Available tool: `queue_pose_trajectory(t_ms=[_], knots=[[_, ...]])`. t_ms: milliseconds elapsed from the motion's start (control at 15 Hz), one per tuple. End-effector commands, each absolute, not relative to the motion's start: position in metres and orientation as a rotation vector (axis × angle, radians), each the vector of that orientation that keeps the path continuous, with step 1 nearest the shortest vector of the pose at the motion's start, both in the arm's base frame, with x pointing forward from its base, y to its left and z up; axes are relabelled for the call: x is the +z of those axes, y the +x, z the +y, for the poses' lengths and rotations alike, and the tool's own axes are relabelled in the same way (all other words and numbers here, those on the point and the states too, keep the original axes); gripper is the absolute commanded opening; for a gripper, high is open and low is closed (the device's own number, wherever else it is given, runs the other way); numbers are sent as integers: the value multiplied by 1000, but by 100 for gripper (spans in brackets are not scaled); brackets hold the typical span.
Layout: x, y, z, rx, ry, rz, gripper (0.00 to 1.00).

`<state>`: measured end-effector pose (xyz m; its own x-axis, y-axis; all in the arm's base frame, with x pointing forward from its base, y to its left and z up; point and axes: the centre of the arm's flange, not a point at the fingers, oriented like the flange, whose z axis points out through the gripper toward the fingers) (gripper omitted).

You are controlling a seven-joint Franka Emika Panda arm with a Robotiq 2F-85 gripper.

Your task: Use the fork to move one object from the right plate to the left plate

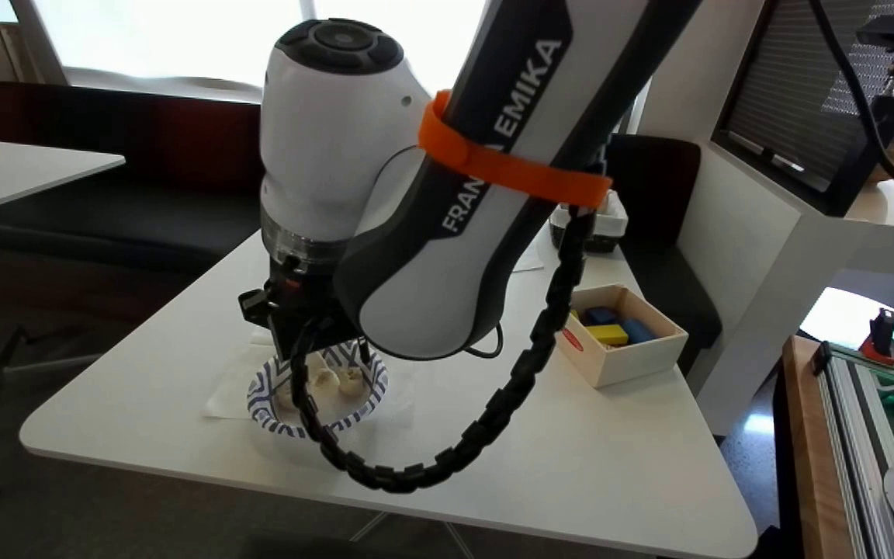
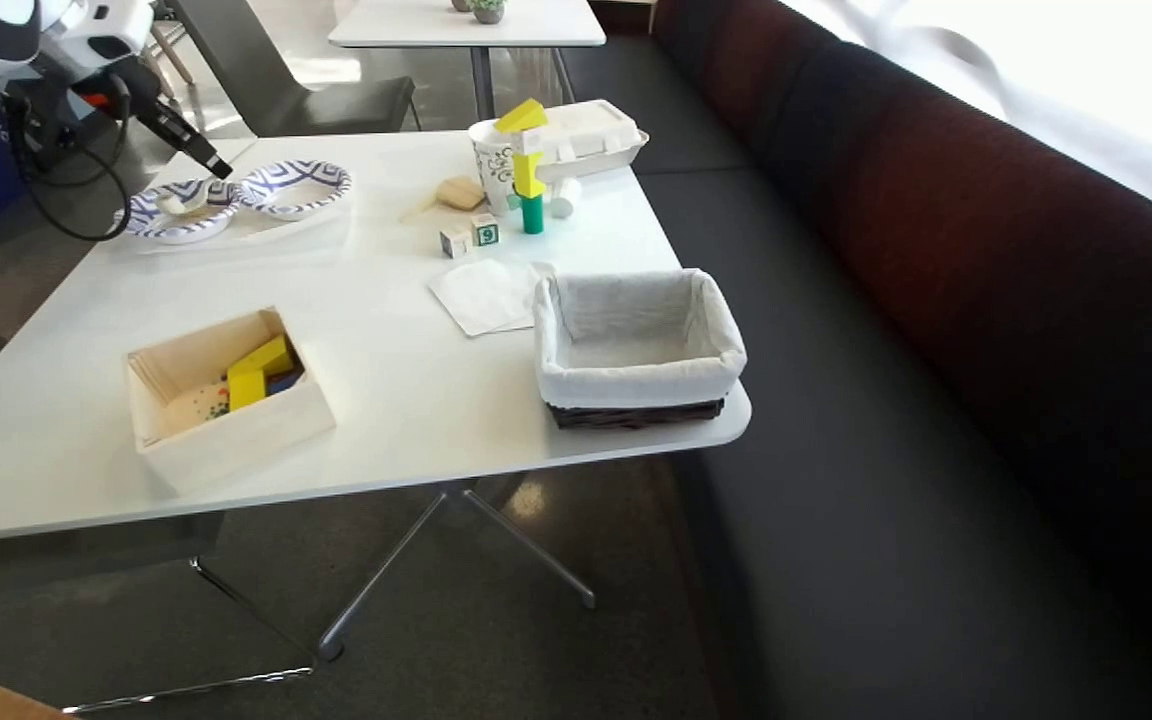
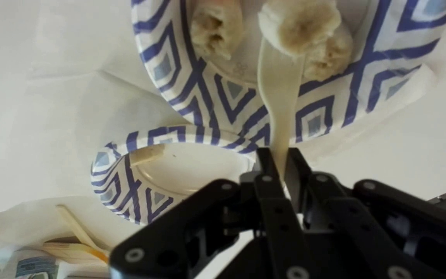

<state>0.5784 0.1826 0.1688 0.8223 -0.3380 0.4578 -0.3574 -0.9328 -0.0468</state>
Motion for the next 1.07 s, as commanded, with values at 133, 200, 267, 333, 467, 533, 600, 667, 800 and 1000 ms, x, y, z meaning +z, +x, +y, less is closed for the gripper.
queue_pose_trajectory(t_ms=[133,200,267,333,467,533,600,667,800,1000], knots=[[157,577,196,767,2988,-231,3],[157,577,197,769,2993,-179,3],[156,576,198,761,3005,-133,3],[154,575,200,746,3014,-85,3],[148,574,200,703,3024,-18,3],[145,574,199,690,3025,4,3],[144,574,198,689,3023,24,3],[142,575,196,682,3022,40,3],[141,576,193,673,3018,63,39],[150,569,190,645,3037,59,61]])
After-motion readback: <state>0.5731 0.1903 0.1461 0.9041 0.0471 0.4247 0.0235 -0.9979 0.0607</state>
